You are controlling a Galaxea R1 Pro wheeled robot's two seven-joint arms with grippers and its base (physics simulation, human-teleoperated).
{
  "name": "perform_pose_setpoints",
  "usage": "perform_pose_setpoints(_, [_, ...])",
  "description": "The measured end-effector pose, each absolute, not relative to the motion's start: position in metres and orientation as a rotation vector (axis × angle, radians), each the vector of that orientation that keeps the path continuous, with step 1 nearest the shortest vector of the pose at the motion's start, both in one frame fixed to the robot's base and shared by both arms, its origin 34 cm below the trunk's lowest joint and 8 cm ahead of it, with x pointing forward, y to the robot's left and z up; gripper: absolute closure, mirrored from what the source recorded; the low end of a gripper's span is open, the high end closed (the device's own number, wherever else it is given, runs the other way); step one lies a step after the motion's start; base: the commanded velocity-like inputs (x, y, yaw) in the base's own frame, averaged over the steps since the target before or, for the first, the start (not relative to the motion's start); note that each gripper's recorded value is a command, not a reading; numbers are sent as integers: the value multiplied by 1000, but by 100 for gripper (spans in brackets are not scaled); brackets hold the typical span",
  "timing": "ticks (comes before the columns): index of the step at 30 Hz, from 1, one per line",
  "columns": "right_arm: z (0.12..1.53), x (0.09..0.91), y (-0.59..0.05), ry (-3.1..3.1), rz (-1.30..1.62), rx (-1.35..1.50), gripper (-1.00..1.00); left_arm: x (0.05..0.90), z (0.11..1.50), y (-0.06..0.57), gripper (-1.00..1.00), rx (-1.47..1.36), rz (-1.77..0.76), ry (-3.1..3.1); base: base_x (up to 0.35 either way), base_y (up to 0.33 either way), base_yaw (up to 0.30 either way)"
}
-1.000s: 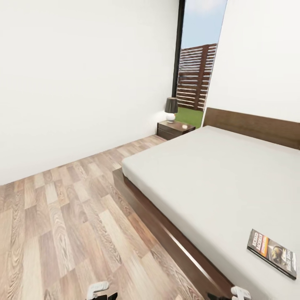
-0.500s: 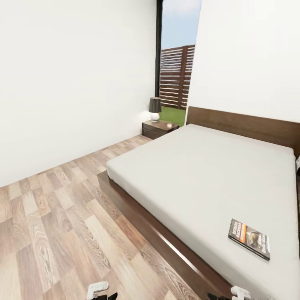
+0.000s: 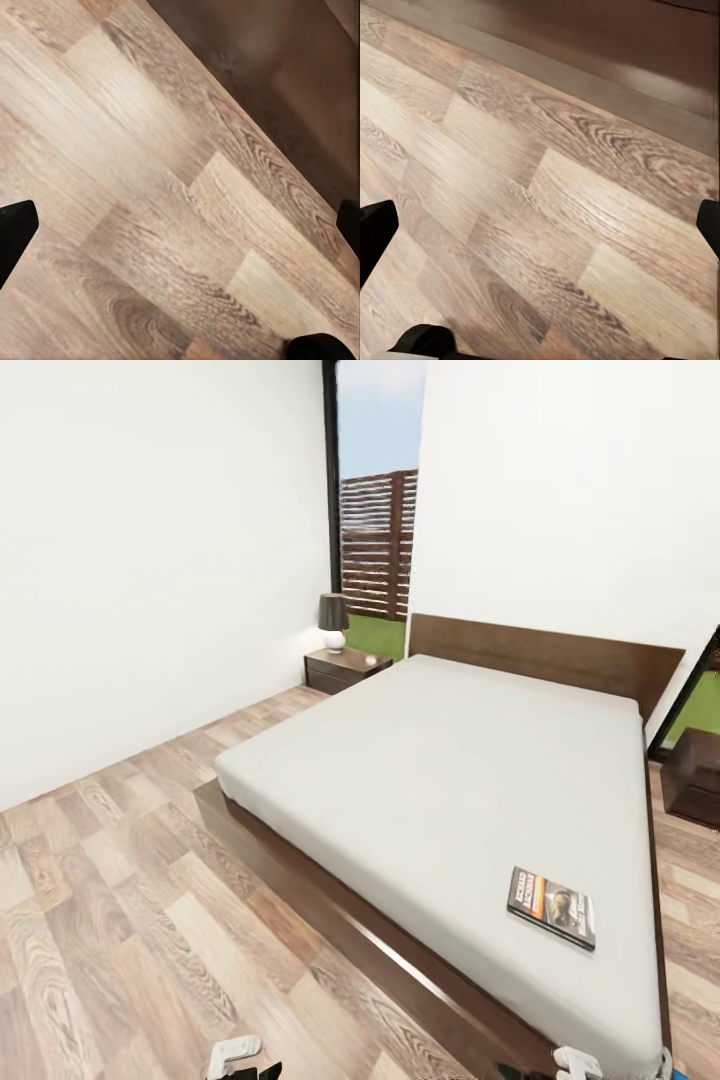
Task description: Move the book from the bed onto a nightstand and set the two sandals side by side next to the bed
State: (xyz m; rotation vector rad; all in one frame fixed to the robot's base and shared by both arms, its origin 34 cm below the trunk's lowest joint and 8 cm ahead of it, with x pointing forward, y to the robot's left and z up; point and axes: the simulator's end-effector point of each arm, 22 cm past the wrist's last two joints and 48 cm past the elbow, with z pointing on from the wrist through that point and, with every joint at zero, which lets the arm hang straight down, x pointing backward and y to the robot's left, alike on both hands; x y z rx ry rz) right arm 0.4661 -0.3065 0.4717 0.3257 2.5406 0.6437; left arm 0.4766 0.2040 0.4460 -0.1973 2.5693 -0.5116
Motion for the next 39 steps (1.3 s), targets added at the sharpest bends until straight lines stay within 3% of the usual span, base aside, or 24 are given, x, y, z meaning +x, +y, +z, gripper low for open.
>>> perform_pose_setpoints(39, [472, 466, -307, 2541, 644, 326, -100, 477, 446, 204, -100, -198, -512, 2569, 0, 0, -251])
